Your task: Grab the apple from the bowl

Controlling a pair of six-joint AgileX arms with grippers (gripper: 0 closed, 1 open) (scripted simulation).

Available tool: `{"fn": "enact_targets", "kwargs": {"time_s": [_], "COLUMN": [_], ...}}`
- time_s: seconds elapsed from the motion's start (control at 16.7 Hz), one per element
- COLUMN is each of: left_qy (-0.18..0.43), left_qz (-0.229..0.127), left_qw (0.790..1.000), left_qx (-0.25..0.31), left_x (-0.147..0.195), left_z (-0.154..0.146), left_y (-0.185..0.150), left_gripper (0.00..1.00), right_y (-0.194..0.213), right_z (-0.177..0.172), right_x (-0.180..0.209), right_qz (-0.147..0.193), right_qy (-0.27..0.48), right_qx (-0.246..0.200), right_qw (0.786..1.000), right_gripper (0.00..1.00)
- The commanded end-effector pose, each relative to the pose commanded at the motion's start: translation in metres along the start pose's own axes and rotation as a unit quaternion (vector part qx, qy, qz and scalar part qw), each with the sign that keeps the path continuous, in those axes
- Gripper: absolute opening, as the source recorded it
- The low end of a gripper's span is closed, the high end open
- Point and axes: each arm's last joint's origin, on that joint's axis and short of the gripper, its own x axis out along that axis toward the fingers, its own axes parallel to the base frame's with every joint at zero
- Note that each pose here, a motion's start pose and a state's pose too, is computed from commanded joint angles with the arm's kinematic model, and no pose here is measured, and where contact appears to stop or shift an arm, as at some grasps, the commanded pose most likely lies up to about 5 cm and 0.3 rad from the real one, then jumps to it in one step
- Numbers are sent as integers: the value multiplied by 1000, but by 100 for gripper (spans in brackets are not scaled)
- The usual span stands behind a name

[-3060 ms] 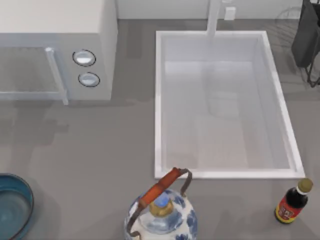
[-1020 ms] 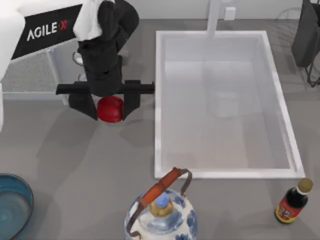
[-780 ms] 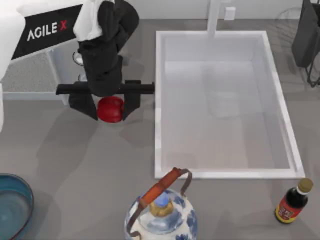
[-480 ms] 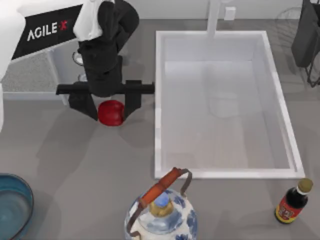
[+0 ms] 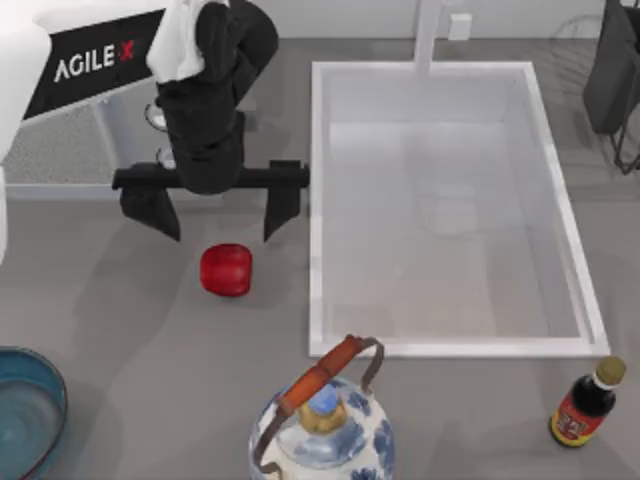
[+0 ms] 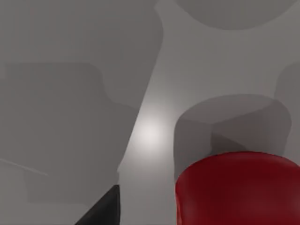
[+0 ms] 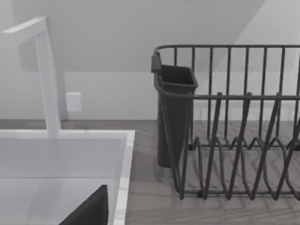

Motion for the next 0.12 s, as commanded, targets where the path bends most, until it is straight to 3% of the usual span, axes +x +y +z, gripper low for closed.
{"fn": "enact_targets", "kwargs": {"time_s": [0.12], "left_qy": [0], "left_qz": [0], "left_qw": [1000], "left_qx": [0], "left_x": [0], "left_z": [0], "left_y": [0], "left_gripper": [100], "right_y": [0], "right_z": [0], "right_x": [0], "right_qz": [0], "right_qy": [0], "right_qx": [0], "right_qw": [1000], "right_gripper": [100]}}
